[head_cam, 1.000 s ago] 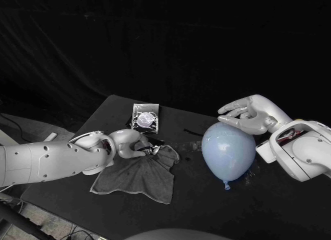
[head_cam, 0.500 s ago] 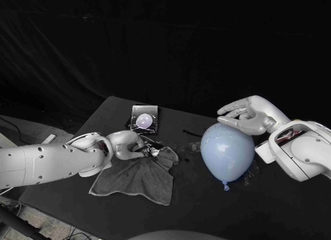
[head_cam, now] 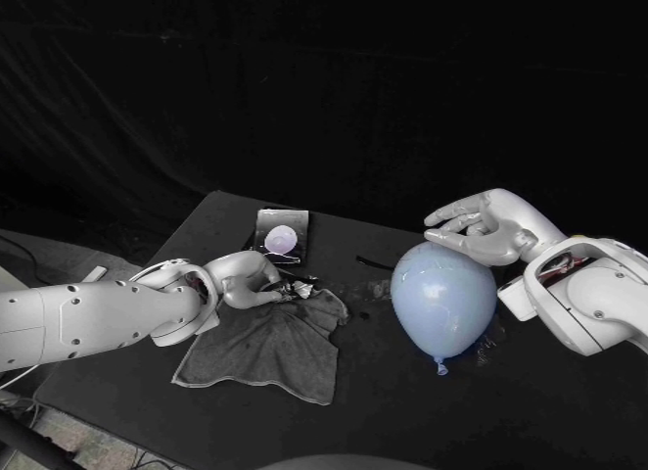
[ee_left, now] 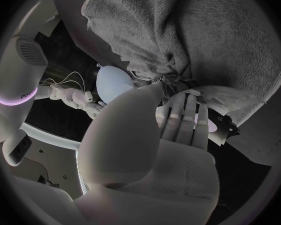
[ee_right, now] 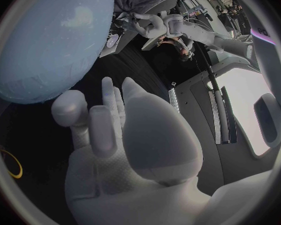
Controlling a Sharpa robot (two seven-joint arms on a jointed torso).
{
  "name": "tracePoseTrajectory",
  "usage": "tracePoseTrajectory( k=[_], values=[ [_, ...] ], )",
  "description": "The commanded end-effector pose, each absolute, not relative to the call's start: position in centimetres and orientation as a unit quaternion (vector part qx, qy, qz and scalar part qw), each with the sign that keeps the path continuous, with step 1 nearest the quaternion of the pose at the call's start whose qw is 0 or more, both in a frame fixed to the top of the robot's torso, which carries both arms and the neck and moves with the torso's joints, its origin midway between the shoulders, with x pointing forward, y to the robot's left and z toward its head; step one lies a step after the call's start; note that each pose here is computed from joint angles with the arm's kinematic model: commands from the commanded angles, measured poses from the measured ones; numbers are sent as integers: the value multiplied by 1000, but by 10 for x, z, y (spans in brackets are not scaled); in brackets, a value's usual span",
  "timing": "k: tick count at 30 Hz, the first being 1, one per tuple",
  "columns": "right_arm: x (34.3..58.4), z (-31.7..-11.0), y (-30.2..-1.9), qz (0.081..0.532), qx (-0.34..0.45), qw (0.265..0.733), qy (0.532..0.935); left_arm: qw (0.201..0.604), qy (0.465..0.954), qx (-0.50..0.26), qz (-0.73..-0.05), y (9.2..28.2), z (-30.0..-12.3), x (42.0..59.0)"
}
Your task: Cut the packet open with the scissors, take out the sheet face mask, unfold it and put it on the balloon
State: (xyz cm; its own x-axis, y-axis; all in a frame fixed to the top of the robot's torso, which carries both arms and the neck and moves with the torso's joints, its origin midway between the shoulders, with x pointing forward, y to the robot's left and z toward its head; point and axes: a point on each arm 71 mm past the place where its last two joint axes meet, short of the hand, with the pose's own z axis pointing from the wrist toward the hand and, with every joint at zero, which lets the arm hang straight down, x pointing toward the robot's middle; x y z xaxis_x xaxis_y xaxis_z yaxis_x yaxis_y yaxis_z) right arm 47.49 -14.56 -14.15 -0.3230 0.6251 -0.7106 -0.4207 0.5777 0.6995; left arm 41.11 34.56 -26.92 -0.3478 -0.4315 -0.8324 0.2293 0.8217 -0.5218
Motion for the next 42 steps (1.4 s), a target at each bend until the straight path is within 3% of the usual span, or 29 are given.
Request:
tracePoseTrajectory(
  k=[1, 7, 16, 24, 30, 42],
  values=[
    [474, -141, -145, 457, 71, 576, 674, 575, 747, -105, -318, 344, -260, 415],
    [474, -140, -145, 458, 70, 579, 671, 579, 729, -133, -340, 342, -242, 419],
    [476, -134, -148, 461, 69, 585, 664, 594, 693, -164, -374, 339, -192, 429],
    [484, -119, -145, 458, 45, 588, 665, 596, 668, -161, -416, 316, -157, 437],
    [493, -103, -137, 442, -3, 590, 676, 588, 663, -148, -439, 291, -151, 452],
    [507, -77, -110, 399, -89, 612, 677, 577, 666, -119, -458, 245, -157, 491]
  ],
)
